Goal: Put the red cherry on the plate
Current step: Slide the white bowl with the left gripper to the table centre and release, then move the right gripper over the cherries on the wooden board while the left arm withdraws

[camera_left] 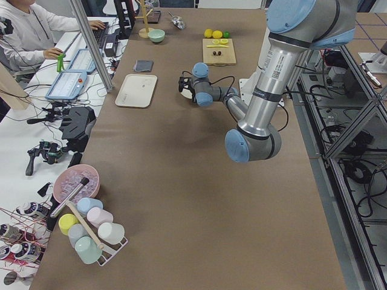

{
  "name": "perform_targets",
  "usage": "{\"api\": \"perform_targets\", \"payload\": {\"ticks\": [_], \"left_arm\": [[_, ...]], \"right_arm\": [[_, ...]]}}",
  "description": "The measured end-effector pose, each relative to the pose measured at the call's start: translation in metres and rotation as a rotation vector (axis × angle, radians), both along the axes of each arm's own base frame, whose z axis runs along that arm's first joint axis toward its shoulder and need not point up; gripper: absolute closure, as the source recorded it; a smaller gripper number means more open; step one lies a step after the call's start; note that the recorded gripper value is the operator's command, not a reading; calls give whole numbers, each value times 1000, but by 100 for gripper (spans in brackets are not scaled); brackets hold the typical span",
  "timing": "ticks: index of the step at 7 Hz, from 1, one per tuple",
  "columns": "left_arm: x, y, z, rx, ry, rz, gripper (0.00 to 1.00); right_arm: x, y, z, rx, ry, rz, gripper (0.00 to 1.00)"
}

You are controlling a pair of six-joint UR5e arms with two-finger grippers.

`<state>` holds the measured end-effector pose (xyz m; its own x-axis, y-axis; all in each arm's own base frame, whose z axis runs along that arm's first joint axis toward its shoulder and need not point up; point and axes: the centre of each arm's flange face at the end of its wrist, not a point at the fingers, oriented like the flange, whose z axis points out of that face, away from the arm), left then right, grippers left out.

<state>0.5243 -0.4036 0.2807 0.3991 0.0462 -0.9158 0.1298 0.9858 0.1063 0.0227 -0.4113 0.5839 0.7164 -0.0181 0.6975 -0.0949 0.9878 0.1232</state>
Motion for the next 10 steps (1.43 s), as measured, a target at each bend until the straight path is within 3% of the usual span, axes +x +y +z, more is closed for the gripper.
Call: {"api": "perform_targets", "payload": {"ticks": [2, 4, 7, 10], "left_arm": [[11, 1, -3, 3, -21, -13, 2], [-30, -26, -12, -2, -78, -31, 2], [-205, -72, -14, 57, -265, 13, 2], [-410, -140, 87, 185, -414, 96, 2]], "right_arm": [[0, 1, -2, 1, -5, 0, 0], [-10, 2, -19, -24, -27, 29, 0], [-83, 12, -85, -118, -80, 63, 0], [-174, 46, -148, -213, -84, 102, 1]]}}
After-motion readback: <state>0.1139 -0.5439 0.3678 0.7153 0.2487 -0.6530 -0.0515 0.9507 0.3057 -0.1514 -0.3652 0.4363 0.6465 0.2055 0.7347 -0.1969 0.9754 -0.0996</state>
